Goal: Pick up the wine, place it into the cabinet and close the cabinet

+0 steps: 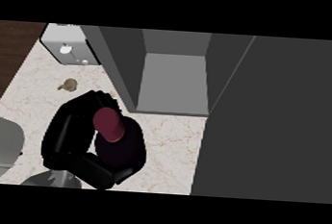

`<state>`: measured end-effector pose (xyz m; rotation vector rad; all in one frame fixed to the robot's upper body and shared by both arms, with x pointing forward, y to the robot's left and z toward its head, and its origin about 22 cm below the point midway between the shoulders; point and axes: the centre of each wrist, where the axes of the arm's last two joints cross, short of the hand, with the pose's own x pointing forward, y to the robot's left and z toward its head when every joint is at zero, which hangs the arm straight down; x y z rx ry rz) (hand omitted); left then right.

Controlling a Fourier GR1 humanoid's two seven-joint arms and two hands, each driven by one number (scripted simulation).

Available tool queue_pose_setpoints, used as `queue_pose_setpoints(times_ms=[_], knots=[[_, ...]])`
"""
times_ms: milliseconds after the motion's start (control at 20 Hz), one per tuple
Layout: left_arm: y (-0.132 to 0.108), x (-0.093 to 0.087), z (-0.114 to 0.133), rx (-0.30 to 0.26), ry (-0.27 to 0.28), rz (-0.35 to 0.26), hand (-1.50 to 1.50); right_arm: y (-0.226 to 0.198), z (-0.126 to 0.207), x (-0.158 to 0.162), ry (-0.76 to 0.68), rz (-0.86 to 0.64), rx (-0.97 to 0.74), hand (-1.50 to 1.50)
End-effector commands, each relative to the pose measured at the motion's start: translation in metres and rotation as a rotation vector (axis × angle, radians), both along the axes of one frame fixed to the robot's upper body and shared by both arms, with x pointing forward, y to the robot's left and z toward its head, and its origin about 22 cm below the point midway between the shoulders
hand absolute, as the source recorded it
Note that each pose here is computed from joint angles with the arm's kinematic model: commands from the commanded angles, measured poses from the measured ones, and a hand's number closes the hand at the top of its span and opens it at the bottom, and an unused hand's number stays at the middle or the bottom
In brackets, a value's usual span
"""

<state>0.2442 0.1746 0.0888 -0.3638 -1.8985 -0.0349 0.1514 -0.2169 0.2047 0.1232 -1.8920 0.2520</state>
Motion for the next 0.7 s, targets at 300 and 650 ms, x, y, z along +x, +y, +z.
queue_pose_setpoints(times_ms=[300, 650], knots=[[-0.072, 0.023, 0.052, -0.035, 0.028, -0.007, 1.50, 0.003, -0.002, -0.011, -0.016, 0.062, 0.072, -1.50], [-0.108, 0.038, 0.042, 0.001, -0.007, 0.059, 1.50, -0.002, 0.005, -0.011, -0.029, 0.062, 0.061, -1.50]])
